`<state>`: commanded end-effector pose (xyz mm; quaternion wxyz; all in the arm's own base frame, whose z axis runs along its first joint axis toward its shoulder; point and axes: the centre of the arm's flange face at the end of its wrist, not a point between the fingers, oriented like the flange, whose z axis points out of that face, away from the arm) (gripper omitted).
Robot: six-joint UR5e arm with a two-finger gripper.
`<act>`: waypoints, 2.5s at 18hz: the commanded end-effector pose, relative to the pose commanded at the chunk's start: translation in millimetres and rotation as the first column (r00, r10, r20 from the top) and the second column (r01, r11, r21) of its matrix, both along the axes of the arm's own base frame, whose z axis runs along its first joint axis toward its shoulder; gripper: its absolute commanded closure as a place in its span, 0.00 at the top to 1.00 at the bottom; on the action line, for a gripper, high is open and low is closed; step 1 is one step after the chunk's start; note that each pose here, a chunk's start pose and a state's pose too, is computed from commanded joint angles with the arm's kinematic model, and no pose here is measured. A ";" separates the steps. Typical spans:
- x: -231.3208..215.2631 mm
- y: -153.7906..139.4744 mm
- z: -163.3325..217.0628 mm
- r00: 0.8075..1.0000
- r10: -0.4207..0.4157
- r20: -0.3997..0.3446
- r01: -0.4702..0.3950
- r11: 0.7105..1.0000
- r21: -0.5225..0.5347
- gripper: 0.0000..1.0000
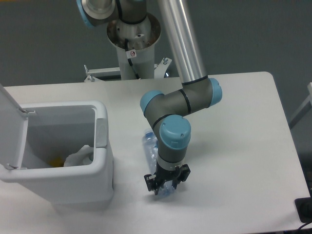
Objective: Place the trash in the trash can
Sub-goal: 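Close the gripper around the bottle's middle and lift it, then carry the bottle over the trash can and lower it in, then open the gripper to release the bottle into the can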
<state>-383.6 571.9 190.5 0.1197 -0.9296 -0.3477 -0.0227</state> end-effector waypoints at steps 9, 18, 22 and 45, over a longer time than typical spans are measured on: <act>-44.9 -19.0 147.6 0.988 0.052 -0.144 -0.021 0.977 0.214 0.60; -48.3 -30.5 348.5 0.948 0.125 -0.292 0.045 0.857 0.513 0.60; -9.3 -38.1 410.3 0.945 0.095 -0.314 0.123 0.785 0.607 0.60; 181.4 57.9 369.9 0.885 -0.298 -0.358 0.456 0.713 0.532 1.00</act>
